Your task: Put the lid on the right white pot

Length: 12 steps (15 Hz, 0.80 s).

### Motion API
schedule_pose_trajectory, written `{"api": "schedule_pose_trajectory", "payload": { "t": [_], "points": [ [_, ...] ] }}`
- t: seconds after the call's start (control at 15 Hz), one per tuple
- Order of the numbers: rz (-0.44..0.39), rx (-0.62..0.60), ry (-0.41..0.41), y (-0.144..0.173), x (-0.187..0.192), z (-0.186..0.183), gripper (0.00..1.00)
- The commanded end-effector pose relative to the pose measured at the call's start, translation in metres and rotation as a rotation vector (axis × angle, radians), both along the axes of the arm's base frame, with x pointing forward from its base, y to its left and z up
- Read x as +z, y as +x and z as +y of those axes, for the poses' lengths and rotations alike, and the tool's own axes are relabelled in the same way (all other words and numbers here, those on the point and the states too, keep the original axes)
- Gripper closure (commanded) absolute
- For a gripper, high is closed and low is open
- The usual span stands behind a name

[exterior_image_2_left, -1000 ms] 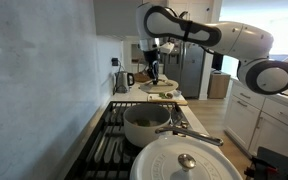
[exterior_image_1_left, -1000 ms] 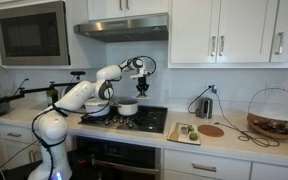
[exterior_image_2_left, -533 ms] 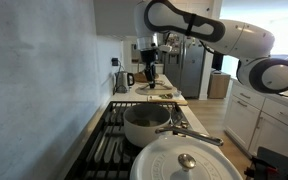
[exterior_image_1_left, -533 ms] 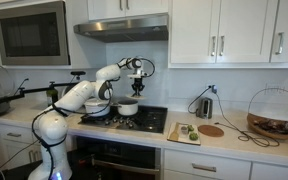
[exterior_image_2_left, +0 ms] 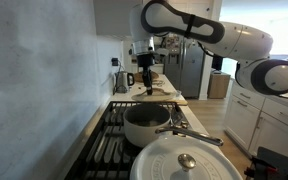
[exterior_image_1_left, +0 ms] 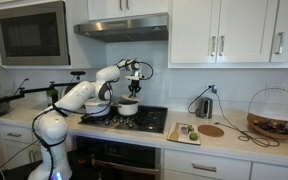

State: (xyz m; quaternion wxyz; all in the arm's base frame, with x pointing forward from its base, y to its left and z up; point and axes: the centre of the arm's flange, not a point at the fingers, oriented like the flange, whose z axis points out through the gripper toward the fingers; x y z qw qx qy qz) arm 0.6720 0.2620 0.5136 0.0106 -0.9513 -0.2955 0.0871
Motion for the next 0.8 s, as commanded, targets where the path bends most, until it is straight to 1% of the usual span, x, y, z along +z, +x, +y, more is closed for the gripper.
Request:
{"api": "schedule_pose_trajectory", "payload": {
  "t": [0.0,0.33,0.73],
  "points": [
    [0.021,0.049,0.013,0.017,0.014,0.025,0.94],
    [0.039,0.093,0.014,0.011,-0.003,0.045,0.94],
    [0.036,0.129,0.017,0.005,-0.008,0.050,0.94]
  ]
}}
